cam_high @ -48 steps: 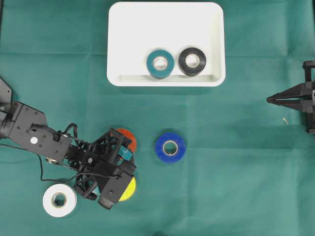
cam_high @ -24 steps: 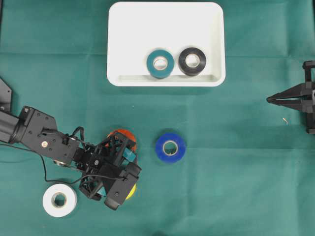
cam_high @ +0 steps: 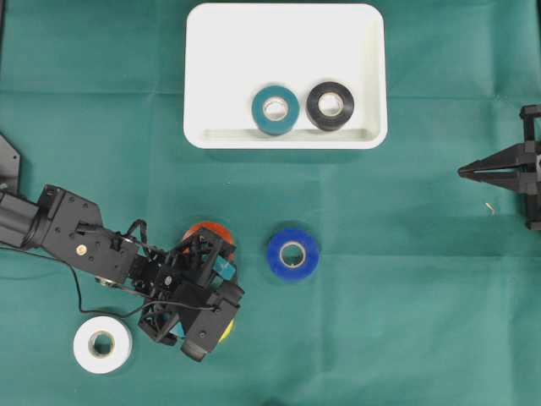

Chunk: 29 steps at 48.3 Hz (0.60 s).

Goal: Put the tape into the white case with the left arm.
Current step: 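Move the left gripper down to the yellow roll and grip its hole, then lift the yellow roll and carry it into the white tray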

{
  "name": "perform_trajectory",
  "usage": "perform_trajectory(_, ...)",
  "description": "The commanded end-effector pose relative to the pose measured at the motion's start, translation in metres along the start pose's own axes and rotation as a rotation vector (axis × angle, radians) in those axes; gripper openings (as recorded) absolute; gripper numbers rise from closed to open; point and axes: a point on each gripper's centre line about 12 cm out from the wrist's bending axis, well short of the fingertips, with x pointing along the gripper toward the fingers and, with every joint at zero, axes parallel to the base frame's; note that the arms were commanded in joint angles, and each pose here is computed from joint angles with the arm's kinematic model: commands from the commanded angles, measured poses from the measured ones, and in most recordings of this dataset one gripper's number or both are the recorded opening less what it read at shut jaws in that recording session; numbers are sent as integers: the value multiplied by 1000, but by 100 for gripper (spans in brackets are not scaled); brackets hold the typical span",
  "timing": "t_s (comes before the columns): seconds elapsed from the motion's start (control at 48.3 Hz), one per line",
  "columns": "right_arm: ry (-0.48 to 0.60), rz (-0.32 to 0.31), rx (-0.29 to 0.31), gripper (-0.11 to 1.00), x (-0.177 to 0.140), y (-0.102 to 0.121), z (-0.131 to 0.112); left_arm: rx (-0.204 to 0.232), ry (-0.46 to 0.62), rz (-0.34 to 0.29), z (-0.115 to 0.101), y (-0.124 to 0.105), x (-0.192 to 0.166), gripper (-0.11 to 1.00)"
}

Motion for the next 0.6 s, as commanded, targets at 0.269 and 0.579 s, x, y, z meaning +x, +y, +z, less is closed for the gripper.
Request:
perform_trajectory(0.269,-17,0,2,-9,1,0,6,-8,-21,4,5,1,-4,27)
perform_trajectory(0.579,-15,0,2,-9,1,0,5,-8,-38,8,11,2,-10,27)
